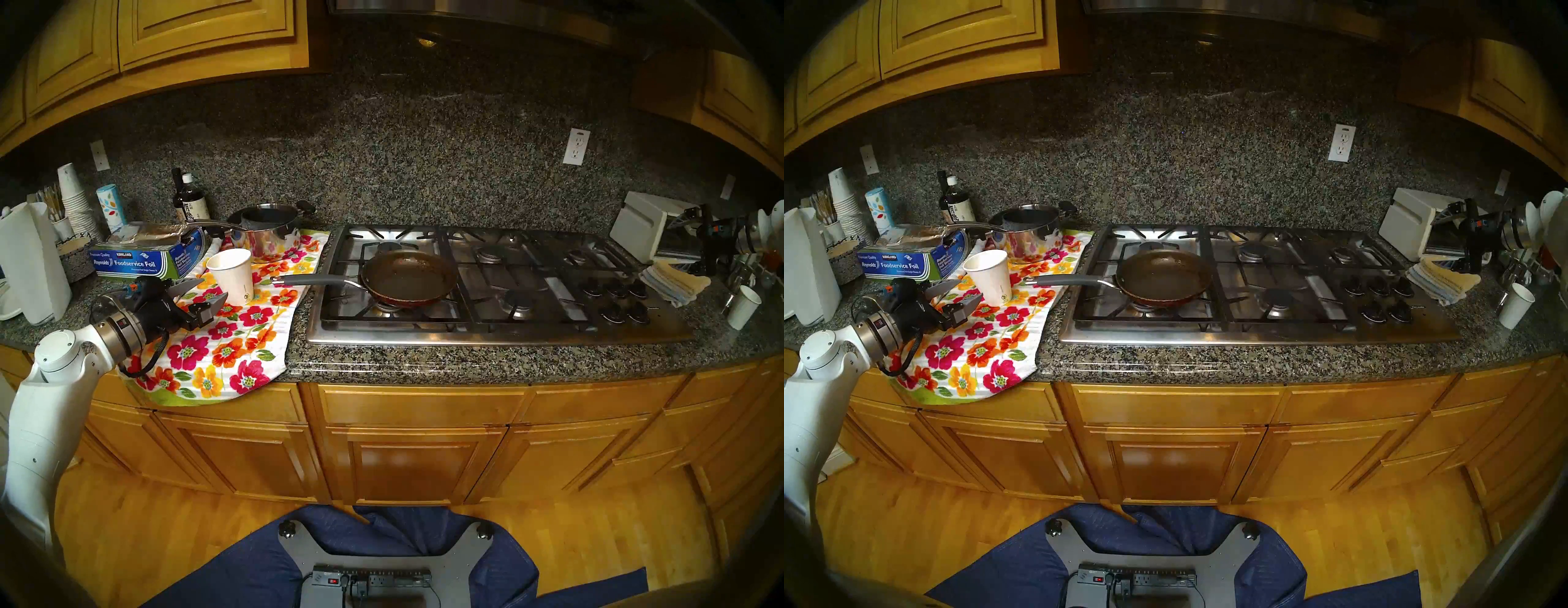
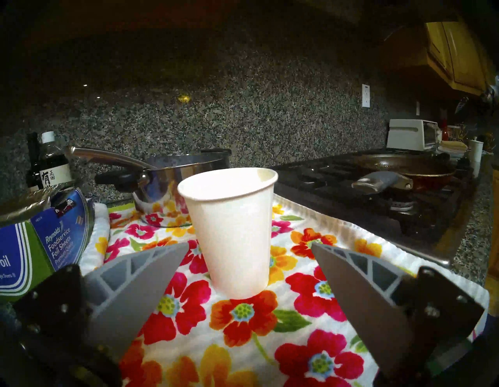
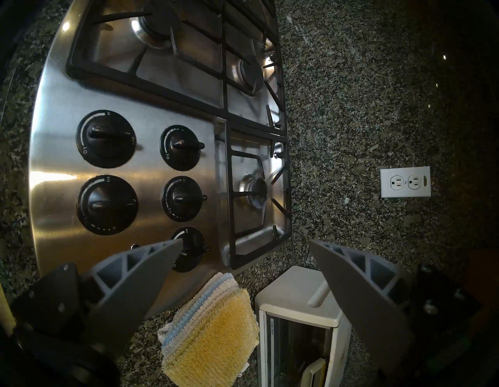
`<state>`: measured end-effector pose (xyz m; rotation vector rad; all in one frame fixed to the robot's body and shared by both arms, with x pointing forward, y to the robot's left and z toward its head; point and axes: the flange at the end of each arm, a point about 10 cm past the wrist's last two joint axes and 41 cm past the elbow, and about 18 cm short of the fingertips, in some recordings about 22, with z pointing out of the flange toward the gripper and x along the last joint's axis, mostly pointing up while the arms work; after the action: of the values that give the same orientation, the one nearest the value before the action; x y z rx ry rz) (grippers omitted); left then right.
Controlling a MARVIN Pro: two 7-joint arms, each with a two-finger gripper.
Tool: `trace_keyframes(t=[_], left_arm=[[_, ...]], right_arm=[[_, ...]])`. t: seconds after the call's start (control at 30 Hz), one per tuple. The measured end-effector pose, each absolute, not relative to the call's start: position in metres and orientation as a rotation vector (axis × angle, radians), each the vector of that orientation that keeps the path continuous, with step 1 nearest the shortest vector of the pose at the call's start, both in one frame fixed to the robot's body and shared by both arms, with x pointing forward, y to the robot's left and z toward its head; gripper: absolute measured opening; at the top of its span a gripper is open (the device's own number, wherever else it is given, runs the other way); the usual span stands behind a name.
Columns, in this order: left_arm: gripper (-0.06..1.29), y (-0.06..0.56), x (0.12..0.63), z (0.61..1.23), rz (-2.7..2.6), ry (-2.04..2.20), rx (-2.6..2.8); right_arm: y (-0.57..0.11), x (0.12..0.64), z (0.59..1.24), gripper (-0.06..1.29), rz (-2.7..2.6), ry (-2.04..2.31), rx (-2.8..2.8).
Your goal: Pick up the water cup, pour water into the pot, turn on the stove
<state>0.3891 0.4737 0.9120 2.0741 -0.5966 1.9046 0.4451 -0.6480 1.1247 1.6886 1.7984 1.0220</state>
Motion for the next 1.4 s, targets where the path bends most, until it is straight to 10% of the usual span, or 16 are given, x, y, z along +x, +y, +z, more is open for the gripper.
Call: trace_keyframes(t=[1.4], left_arm=[[1.23,0.476,0.428,0.903,1.878,-0.621,2.055]], right_arm=[[-0.648,0.445,1.124,1.22,1.021,1.799,1.689]])
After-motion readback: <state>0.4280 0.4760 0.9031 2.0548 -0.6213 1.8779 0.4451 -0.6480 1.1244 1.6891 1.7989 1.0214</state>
